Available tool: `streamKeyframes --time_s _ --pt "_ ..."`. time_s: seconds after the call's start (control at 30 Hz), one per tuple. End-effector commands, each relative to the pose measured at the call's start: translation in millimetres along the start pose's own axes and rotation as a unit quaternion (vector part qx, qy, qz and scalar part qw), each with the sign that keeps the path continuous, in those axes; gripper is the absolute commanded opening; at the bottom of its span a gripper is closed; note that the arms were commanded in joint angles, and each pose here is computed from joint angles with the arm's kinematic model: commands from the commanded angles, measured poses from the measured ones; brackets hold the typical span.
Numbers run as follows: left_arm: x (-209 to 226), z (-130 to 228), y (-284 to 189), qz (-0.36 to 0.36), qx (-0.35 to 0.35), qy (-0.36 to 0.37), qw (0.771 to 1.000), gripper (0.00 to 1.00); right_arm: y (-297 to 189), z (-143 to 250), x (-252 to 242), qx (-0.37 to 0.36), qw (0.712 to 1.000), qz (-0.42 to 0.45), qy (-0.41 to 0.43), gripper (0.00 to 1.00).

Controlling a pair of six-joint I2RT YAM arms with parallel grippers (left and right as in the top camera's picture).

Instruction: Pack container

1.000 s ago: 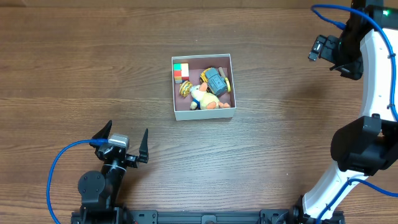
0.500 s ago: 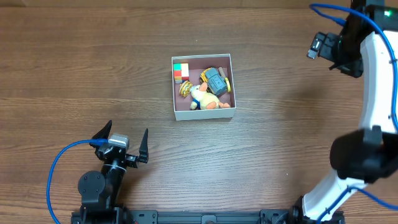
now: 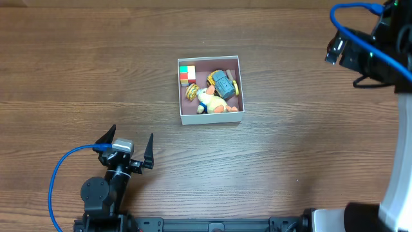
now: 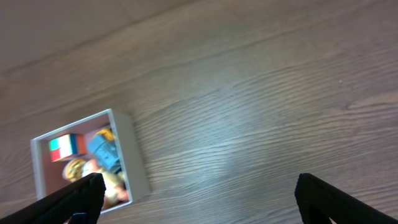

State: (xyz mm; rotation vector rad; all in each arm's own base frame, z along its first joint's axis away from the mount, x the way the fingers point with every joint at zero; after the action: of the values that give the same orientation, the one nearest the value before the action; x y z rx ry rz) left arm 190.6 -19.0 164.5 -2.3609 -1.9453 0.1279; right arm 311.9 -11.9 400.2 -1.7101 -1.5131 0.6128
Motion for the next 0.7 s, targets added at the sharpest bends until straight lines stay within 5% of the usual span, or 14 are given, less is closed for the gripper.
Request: streamKeyframes --time_s 0.0,0.23,0.67 --pt "0 1 0 0.001 -0.003 0.012 1.0 1.0 -38 10 3 -0.055 0.998 -0.005 -0.015 1.0" --pt "0 1 0 0.001 -0.003 0.012 1.0 1.0 -58 28 15 -0.156 0.983 -0.089 -0.021 1.0" --pt "0 1 0 0.001 -0.003 0.012 1.0 1.0 -42 123 19 -0.373 0.897 -0.223 -0.077 1.0"
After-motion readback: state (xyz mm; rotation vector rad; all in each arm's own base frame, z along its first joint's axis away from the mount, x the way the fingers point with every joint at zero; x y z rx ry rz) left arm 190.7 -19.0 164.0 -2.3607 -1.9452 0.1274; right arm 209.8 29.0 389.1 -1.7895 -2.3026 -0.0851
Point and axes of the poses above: each gripper's point midway between its finger pads, its own y axis out along the fingers, its own x axis along the line the jaws close on, z = x × y, the point moved 5 cm from there along -y, back along the fingers, and after that the axes turned 4 degrees about -y, right-handed, at the moved point
